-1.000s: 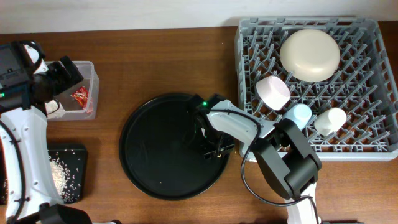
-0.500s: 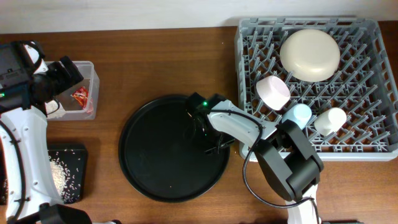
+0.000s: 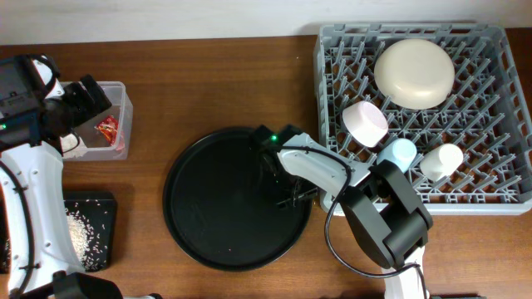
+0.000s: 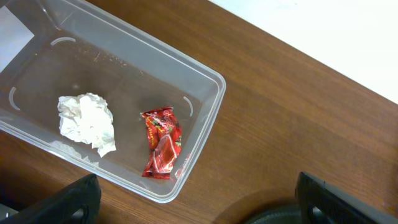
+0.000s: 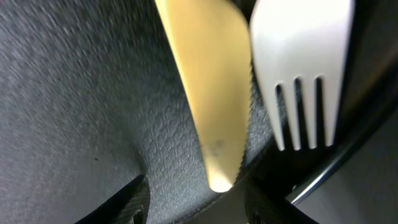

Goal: Sort waste into correct bins and load items into the dishwasher rack

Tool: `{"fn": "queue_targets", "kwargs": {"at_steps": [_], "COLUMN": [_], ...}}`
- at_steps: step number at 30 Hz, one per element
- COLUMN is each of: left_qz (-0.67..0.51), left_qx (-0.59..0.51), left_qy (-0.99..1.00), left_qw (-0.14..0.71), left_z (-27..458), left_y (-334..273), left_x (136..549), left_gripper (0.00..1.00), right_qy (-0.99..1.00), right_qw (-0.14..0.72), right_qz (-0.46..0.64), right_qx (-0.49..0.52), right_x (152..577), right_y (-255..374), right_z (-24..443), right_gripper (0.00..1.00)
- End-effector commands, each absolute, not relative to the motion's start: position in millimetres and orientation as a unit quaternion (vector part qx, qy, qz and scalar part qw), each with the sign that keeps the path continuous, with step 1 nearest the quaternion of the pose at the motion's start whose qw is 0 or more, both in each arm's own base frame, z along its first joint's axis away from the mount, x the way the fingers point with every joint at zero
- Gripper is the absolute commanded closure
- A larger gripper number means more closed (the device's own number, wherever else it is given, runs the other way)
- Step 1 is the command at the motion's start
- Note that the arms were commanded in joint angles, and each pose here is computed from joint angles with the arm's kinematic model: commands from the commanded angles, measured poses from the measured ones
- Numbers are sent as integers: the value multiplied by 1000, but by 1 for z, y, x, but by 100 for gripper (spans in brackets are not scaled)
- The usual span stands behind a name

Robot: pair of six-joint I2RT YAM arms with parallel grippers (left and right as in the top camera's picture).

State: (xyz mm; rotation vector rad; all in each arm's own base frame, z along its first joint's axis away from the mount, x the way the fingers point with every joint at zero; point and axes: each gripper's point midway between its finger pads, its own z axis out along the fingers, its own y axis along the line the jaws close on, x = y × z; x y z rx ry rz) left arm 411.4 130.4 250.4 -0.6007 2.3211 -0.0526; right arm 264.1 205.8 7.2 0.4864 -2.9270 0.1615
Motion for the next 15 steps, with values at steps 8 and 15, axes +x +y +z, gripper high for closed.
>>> {"fn": "queue_targets", "kwargs": {"at_steps": [8, 15], "left_qz": [-23, -23], "left_qx": [-234, -234], "left_qy": [901, 901], "left_qw": [365, 365], "left_z": [251, 251], "left_y": [131, 131], "left_x": [412, 412], "left_gripper": [1, 1], "right_qy": [-984, -985], "right_qw": [32, 20], "right_qz": [55, 49], "right_qx": [165, 165], "right_x": [284, 285], "right_y": [213, 214], "right_z": [31, 15], "right_gripper": [46, 47]}}
